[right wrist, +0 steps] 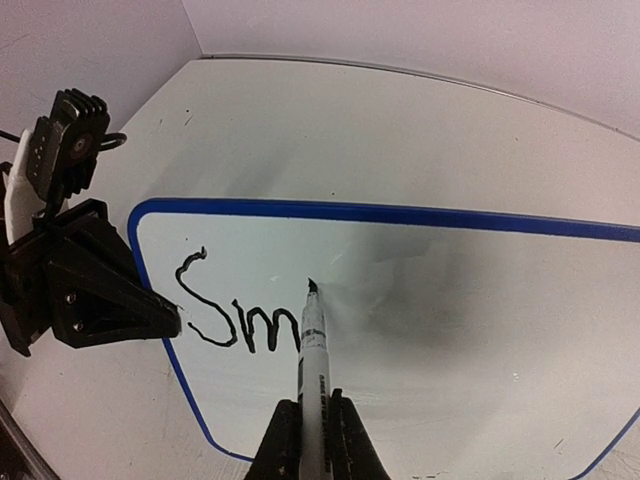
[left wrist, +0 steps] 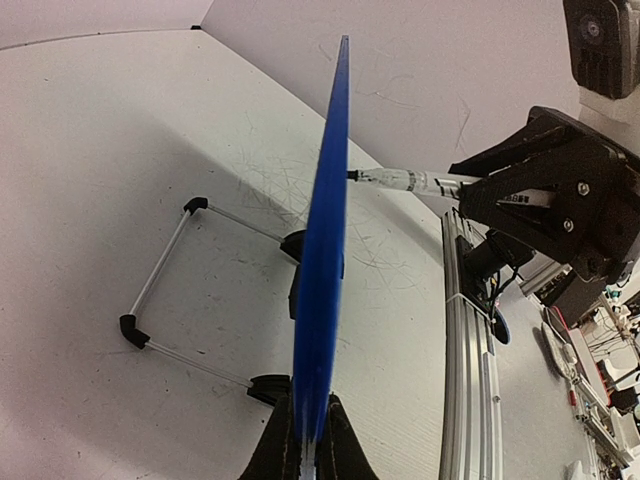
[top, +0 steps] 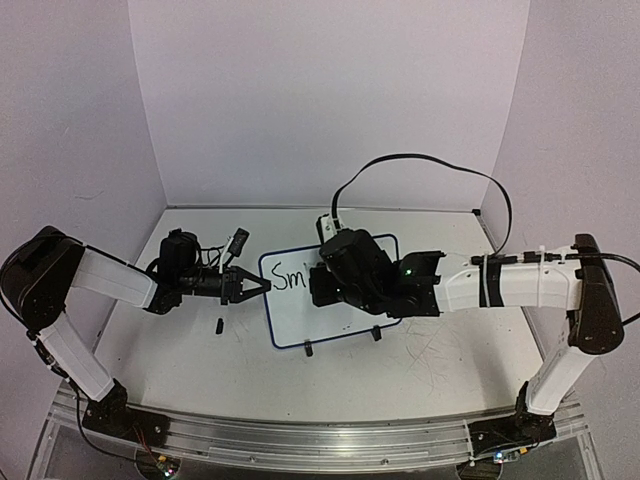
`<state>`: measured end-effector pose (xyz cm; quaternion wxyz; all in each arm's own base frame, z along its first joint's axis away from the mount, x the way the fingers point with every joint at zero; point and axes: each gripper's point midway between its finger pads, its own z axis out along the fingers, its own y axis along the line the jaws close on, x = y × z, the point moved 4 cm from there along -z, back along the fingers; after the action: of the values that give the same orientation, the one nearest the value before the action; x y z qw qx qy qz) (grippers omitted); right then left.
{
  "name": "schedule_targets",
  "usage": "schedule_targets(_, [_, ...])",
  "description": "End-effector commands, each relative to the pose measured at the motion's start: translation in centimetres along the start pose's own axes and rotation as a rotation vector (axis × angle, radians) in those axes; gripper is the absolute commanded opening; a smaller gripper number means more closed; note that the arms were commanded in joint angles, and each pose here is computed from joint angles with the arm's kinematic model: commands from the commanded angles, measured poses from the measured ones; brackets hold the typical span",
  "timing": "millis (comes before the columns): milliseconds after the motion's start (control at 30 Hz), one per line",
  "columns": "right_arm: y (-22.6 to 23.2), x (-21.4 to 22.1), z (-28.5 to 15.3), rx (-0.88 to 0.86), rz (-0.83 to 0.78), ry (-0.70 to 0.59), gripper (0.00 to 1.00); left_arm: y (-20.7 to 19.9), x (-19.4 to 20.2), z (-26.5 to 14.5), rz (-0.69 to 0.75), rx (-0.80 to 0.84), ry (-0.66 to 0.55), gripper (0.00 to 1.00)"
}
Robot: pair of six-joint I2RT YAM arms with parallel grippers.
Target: Write a sentence on the whiteboard
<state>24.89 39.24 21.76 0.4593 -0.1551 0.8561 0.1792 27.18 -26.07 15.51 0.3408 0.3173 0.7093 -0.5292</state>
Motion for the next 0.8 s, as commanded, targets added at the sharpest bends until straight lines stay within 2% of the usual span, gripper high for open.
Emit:
schedule_targets(0, [0.0,-1.8,-2.1,-0.026,0.027,-0.063,0.00,0.0,-0.7,0.2,0.028,0.013,-0.009,0.00])
schedule_targets(267, [-0.1,-0.1,-1.2,-0.022,0.037,-0.016,0.00,-0.1,-0.8,0.2,0.031,0.015,-0.010,0.00])
schedule_targets(767, [0.5,-0.2,-0.1,-0.017,0.010,-0.012,0.00,0.0,-0.6,0.2,0.029,0.011,-0.008,0.00])
